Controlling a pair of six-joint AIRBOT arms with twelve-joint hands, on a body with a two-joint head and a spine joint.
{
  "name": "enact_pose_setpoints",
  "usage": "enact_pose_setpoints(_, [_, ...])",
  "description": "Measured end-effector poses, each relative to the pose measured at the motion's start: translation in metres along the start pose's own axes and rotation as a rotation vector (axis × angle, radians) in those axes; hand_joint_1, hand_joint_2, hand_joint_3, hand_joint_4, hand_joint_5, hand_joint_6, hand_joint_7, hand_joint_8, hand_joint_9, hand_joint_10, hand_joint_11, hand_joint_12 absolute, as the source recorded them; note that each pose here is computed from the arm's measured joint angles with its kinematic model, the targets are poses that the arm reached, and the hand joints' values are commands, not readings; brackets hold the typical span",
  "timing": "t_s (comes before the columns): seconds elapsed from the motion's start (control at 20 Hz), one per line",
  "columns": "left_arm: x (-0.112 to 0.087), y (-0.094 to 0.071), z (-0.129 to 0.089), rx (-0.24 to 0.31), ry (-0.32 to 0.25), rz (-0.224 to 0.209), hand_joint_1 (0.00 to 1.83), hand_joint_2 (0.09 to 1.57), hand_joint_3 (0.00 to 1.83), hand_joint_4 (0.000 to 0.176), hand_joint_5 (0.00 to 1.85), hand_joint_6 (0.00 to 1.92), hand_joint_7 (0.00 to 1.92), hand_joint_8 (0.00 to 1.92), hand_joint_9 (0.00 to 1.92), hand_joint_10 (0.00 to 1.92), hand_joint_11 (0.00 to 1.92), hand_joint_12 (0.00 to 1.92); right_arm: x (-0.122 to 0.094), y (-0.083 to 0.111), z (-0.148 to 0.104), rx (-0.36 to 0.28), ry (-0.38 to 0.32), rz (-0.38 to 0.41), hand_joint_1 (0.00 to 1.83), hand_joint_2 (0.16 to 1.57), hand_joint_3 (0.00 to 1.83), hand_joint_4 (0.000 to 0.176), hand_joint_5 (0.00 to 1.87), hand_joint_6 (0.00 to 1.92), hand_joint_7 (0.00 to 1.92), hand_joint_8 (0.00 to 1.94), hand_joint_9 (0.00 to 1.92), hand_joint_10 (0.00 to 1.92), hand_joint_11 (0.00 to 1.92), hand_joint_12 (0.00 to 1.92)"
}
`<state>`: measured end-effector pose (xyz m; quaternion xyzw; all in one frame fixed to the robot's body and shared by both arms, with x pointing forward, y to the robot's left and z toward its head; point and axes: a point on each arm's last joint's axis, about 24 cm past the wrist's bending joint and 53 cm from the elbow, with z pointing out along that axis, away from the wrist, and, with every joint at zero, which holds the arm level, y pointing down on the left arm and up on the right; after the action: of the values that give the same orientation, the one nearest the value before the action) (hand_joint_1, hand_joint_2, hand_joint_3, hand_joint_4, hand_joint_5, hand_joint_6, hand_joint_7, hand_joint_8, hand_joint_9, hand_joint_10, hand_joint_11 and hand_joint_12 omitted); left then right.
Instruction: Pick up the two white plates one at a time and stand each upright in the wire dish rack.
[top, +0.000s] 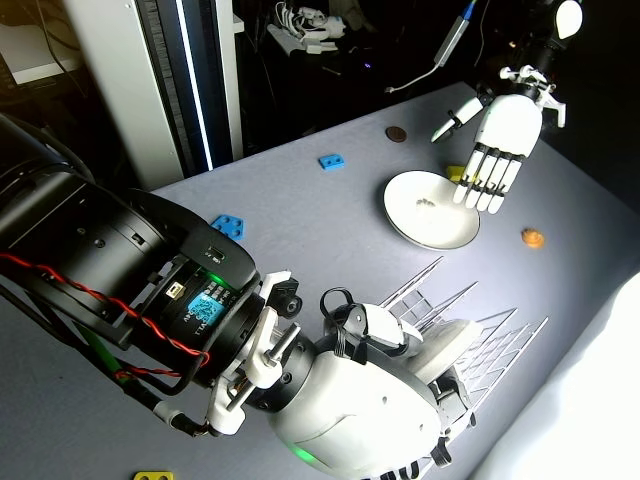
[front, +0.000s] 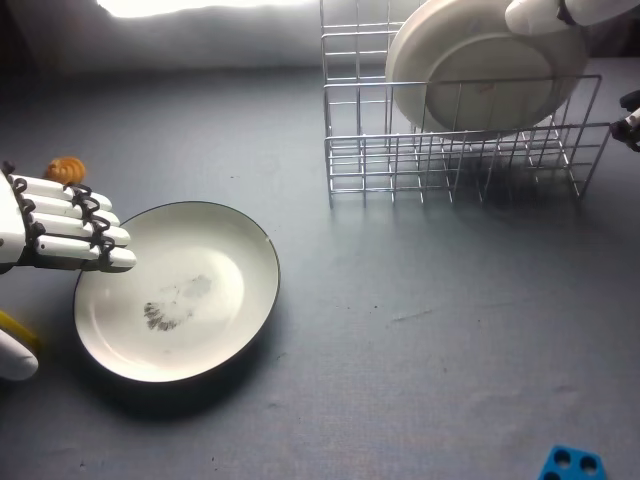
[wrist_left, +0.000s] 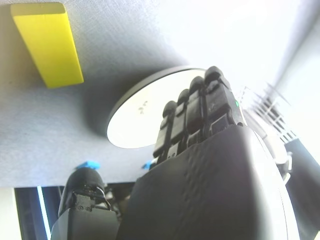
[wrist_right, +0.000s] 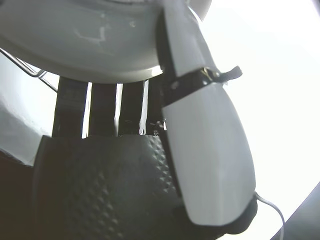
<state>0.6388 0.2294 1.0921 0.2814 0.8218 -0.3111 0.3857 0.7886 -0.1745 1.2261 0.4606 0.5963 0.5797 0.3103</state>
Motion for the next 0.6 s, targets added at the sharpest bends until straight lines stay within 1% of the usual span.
enact_pose_setpoints(0.05, [0.000, 0.000, 0.000, 0.000, 0.000, 0.000, 0.00, 1.07, 0.00, 0.000, 0.00, 0.00, 0.00, 0.00, 0.00, 0.00, 0.00, 0.00, 0.001, 0.002, -0.002, -0.009, 0.003, 0.002, 1.22, 1.03, 0.00, 0.000, 0.87, 0.10, 0.98, 0.02, 0.96, 0.06, 0.58, 1.06])
enact_pose_setpoints(0.1, [0.000, 0.000, 0.000, -0.001, -0.001, -0.001, 0.00, 1.07, 0.00, 0.000, 0.00, 0.00, 0.00, 0.00, 0.00, 0.00, 0.00, 0.00, 0.002, 0.004, -0.003, -0.015, 0.006, -0.001, 1.23, 1.03, 0.00, 0.000, 0.88, 0.06, 0.98, 0.01, 0.96, 0.04, 0.58, 1.04])
enact_pose_setpoints(0.3, [0.000, 0.001, 0.000, -0.001, 0.000, -0.003, 0.00, 1.09, 0.00, 0.000, 0.00, 0.00, 0.00, 0.00, 0.00, 0.00, 0.00, 0.00, 0.004, 0.011, -0.007, -0.031, 0.011, -0.005, 1.21, 1.03, 0.00, 0.000, 0.88, 0.03, 0.97, 0.01, 0.95, 0.02, 0.55, 1.05])
enact_pose_setpoints(0.5, [0.001, 0.001, 0.000, -0.003, 0.002, -0.005, 0.00, 1.08, 0.00, 0.000, 0.00, 0.00, 0.00, 0.00, 0.00, 0.00, 0.00, 0.00, 0.005, 0.012, -0.008, -0.032, 0.013, -0.006, 1.23, 1.03, 0.00, 0.000, 0.87, 0.02, 0.95, 0.00, 0.94, 0.02, 0.55, 1.05])
enact_pose_setpoints(0.6, [0.001, 0.002, -0.001, -0.004, 0.004, -0.004, 0.00, 1.07, 0.00, 0.000, 0.00, 0.00, 0.00, 0.00, 0.00, 0.00, 0.00, 0.00, 0.007, 0.019, -0.010, -0.043, 0.018, -0.001, 1.23, 1.03, 0.00, 0.000, 0.87, 0.02, 0.95, 0.00, 0.94, 0.01, 0.54, 1.06])
